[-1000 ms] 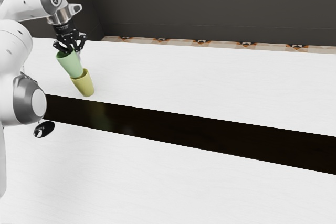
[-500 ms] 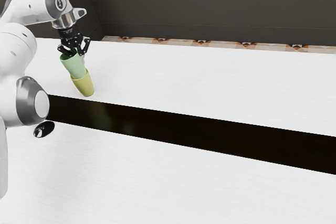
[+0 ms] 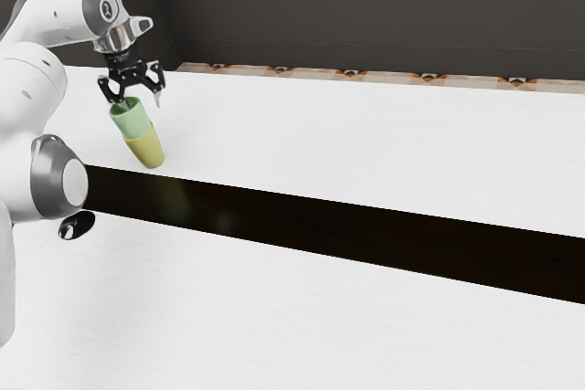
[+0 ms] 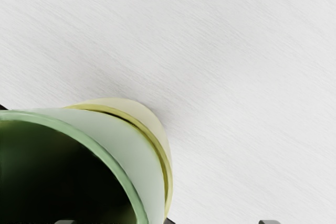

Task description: Place the right cup onto the left cup

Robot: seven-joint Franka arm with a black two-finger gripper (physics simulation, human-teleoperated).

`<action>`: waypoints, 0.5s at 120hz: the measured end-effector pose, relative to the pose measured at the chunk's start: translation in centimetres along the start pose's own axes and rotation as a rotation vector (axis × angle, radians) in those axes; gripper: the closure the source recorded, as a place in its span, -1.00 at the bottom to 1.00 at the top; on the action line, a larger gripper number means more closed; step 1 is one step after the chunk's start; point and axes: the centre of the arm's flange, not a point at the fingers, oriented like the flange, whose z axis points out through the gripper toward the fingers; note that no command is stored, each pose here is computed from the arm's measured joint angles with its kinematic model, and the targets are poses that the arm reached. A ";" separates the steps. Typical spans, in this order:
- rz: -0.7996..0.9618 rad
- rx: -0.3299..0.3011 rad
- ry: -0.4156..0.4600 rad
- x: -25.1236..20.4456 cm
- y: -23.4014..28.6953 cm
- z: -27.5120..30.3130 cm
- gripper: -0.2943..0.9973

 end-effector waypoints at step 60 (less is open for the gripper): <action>0.320 0.000 0.095 -20.7 8.4 -17.8 -0.49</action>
